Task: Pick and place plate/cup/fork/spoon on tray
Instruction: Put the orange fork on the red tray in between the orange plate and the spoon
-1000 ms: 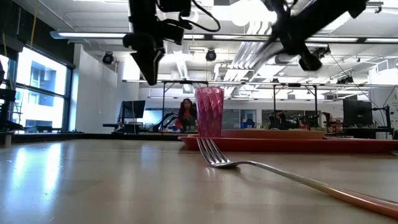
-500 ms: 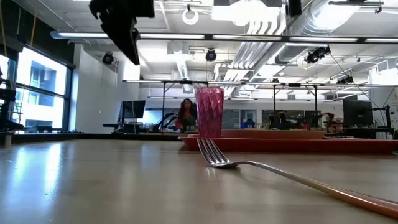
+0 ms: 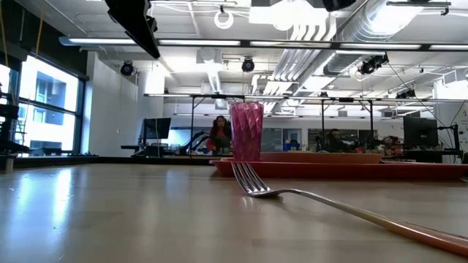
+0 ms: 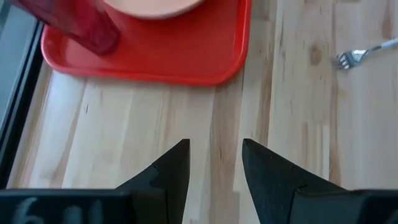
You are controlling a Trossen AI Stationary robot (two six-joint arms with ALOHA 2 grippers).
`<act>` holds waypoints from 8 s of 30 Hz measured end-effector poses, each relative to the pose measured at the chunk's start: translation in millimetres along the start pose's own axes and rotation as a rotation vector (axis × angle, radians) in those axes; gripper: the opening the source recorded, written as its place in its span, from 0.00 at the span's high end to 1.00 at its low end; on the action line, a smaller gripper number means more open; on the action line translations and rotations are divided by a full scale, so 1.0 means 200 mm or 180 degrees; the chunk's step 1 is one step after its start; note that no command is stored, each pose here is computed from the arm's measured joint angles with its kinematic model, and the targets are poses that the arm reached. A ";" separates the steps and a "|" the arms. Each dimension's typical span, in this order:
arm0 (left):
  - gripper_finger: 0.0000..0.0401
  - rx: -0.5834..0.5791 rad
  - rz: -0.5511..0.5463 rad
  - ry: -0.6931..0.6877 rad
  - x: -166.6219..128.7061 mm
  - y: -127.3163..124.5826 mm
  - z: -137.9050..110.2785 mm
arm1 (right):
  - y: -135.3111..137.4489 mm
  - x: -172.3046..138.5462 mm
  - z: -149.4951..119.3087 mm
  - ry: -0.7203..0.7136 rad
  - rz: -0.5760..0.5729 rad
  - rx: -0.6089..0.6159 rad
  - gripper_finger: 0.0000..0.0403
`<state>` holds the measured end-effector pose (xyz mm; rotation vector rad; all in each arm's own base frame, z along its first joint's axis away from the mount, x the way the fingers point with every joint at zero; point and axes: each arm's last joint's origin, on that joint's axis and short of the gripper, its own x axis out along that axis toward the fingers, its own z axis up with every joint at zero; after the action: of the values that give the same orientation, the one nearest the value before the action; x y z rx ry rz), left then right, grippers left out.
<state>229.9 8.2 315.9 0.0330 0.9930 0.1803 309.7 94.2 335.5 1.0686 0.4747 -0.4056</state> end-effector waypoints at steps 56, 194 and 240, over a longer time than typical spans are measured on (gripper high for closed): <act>0.66 0.0040 -0.0003 0.0003 -0.01 0.00 0.00 | -0.38 0.75 -0.62 0.1664 -0.1440 0.0488 0.70; 0.66 -0.0451 0.0820 -0.0855 -0.01 0.20 0.13 | -1.34 -0.36 0.43 -0.0190 -0.2558 0.0396 1.00; 0.66 -0.0592 0.0910 -0.0883 -0.01 0.26 0.13 | -1.74 -0.08 0.64 0.0720 -0.2516 0.0851 0.99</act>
<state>243.1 59.7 337.4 0.0287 0.6882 0.5159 133.2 -167.6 140.7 1.1603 1.0727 -1.0729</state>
